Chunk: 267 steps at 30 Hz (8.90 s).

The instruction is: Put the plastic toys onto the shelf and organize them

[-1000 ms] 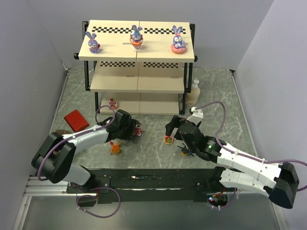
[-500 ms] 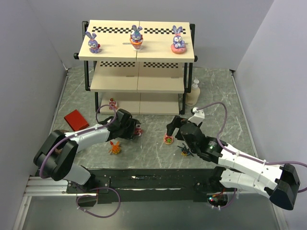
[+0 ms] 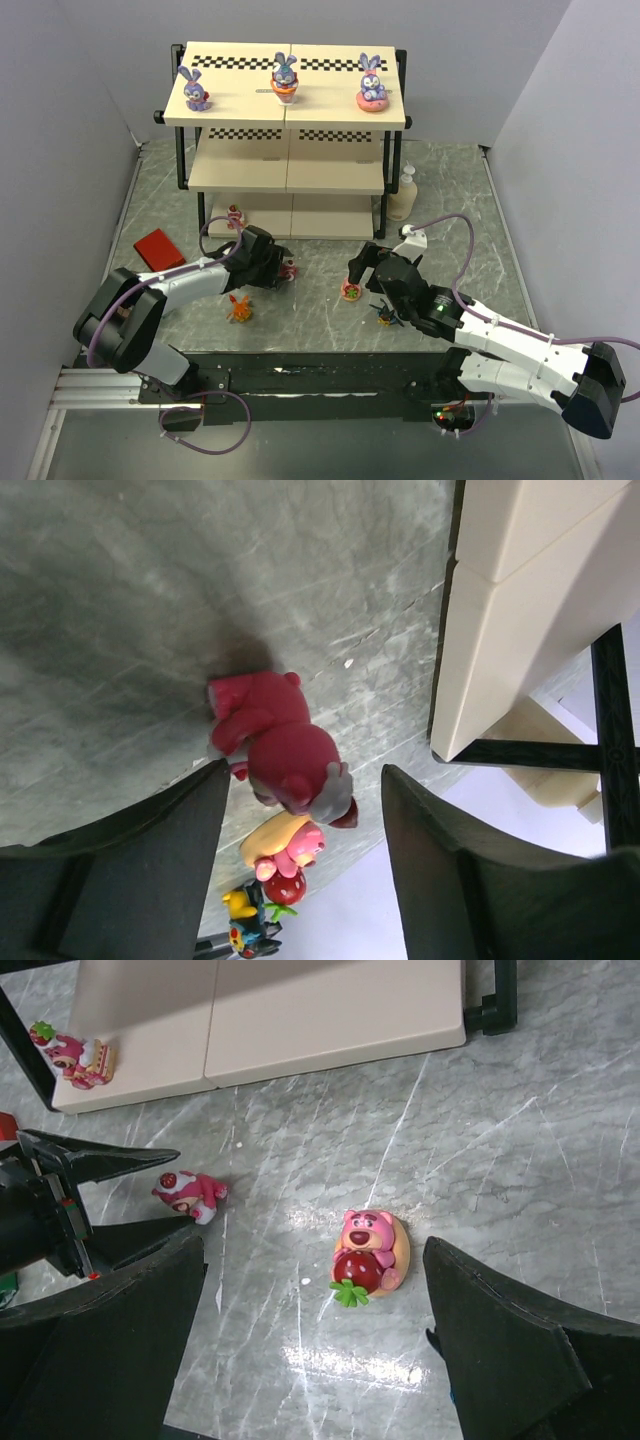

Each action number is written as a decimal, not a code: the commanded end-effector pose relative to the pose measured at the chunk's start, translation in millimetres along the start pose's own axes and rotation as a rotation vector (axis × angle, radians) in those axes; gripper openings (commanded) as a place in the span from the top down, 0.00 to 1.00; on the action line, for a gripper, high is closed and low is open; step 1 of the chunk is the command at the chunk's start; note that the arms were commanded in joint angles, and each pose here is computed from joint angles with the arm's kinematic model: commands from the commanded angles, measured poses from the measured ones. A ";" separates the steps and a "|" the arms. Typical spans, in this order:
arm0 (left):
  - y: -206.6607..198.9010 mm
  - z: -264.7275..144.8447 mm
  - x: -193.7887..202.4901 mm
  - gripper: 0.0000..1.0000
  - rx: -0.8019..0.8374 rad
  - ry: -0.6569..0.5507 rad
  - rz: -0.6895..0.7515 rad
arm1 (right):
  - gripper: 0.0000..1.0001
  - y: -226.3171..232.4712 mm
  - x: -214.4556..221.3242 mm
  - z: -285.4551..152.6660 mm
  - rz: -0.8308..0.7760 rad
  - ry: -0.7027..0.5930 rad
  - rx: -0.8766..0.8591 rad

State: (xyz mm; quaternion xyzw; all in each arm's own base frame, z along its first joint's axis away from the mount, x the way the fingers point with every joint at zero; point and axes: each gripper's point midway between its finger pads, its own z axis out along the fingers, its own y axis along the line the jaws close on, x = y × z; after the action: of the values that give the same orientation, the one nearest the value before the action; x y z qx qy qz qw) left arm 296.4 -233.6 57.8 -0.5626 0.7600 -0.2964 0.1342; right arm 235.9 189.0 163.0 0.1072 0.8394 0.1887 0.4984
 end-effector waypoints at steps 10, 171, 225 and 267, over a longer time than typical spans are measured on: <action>-22.4 -3.5 -0.6 0.46 0.060 0.015 -0.004 | 0.04 -4.0 -8.1 1.5 0.030 -0.044 0.013; -135.9 42.9 -26.5 0.36 0.277 -0.033 -0.037 | 0.06 -11.2 -5.1 5.5 0.035 -0.050 0.018; -130.7 32.6 -16.7 0.12 0.322 0.012 0.003 | 0.06 -6.6 -1.9 8.3 0.035 -0.034 0.006; -74.5 -17.4 3.8 0.12 0.272 0.051 0.191 | 0.07 5.6 12.0 -1.7 -0.102 0.123 -0.031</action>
State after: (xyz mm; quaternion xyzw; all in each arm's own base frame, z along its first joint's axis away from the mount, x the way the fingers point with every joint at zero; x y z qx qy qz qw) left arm 372.7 -245.5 117.3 -0.4871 0.7402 -0.4029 0.2291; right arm 229.1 190.6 147.3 0.0744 0.8604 0.1854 0.4689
